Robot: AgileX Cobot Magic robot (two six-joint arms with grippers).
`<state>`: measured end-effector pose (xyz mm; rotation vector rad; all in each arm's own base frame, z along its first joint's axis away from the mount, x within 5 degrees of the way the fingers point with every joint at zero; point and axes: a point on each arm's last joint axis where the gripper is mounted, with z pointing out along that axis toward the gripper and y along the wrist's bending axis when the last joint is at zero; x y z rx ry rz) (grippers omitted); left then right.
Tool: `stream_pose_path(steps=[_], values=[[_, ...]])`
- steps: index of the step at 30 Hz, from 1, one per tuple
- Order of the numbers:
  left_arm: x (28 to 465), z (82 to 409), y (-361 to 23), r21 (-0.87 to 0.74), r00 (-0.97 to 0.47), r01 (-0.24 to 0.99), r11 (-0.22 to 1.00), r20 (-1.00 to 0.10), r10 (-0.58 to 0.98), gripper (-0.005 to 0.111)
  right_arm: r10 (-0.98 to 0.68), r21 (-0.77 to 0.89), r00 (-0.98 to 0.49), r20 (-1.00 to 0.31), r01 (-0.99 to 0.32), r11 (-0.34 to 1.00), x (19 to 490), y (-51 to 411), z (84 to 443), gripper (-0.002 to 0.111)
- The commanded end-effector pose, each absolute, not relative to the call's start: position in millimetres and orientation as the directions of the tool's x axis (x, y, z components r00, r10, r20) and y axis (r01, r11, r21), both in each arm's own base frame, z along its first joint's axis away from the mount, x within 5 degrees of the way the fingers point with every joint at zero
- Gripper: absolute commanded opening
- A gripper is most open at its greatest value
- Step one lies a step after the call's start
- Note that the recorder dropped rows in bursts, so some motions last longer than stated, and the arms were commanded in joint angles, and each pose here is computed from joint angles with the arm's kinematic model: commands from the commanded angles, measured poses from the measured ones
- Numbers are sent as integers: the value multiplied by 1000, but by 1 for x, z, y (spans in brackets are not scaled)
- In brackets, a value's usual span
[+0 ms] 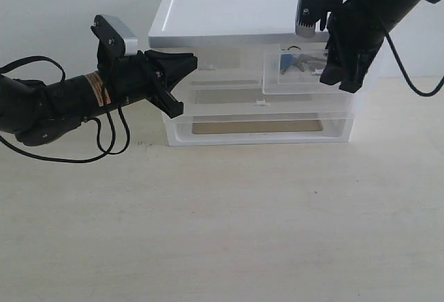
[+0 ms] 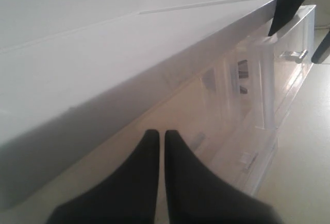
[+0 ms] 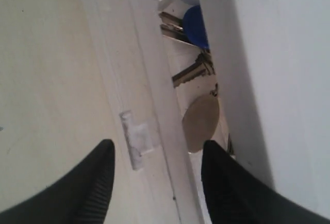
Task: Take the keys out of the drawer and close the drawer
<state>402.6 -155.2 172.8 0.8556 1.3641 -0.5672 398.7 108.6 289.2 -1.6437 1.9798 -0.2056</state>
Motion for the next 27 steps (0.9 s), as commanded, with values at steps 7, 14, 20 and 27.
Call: stream_pose_path(steps=[7,14,20,27], values=[[407,174,-153,176,136,769,614,-984,113,4,-947,-462,-96,-305,-855,236,403,107,286,12],[407,174,-153,175,135,768,616,-985,111,4,-978,-324,-21,-207,-942,89,387,105,278,0],[407,174,-153,175,135,768,616,-985,111,4,-975,-262,-27,-219,-961,85,373,104,288,0],[407,174,-153,175,135,768,616,-985,111,4,-973,-213,-26,-230,-974,76,357,103,304,0]])
